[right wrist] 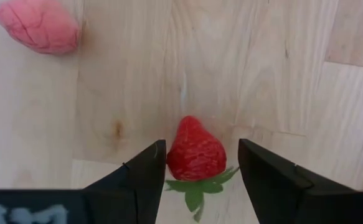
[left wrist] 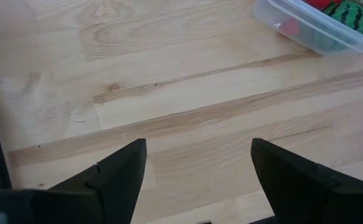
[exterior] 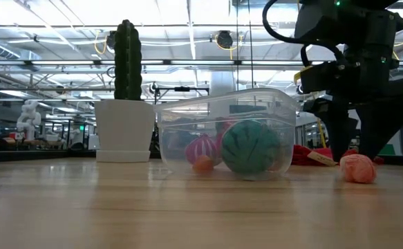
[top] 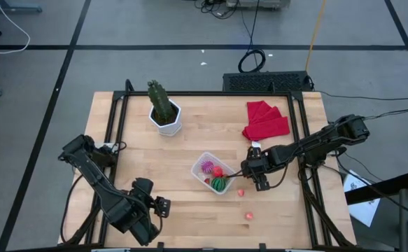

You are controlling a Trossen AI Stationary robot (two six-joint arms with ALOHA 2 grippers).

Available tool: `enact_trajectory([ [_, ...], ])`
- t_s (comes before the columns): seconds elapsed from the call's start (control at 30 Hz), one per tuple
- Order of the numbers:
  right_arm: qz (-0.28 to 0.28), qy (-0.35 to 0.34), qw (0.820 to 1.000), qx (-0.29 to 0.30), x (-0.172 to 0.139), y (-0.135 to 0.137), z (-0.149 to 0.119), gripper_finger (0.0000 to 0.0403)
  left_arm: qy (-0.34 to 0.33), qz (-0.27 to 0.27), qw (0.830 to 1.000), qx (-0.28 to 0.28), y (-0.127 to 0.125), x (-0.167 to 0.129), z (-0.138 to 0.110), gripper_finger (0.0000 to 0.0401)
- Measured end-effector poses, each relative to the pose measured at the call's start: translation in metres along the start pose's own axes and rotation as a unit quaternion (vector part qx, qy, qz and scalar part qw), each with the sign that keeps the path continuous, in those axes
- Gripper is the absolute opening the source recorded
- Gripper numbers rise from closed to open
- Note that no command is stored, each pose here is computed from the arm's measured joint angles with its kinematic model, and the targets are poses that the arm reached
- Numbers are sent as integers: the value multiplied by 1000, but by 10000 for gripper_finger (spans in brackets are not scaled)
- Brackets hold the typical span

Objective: Pick and placing Produce into tupperware
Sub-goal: Put the strawberry into the transparent bin

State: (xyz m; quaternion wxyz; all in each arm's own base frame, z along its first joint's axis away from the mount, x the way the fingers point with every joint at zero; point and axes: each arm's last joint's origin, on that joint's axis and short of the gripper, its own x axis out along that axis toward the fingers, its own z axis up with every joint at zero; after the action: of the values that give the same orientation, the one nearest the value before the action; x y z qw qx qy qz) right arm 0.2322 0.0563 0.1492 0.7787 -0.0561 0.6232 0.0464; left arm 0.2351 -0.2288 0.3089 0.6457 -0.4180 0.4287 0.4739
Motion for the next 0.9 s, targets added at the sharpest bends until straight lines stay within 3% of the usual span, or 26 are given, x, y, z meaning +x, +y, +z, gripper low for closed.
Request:
enact_trajectory([
  [0.9,-1,10,1000,9,0,0,-2,132,2,-2,1000,10,0,0,0,292],
])
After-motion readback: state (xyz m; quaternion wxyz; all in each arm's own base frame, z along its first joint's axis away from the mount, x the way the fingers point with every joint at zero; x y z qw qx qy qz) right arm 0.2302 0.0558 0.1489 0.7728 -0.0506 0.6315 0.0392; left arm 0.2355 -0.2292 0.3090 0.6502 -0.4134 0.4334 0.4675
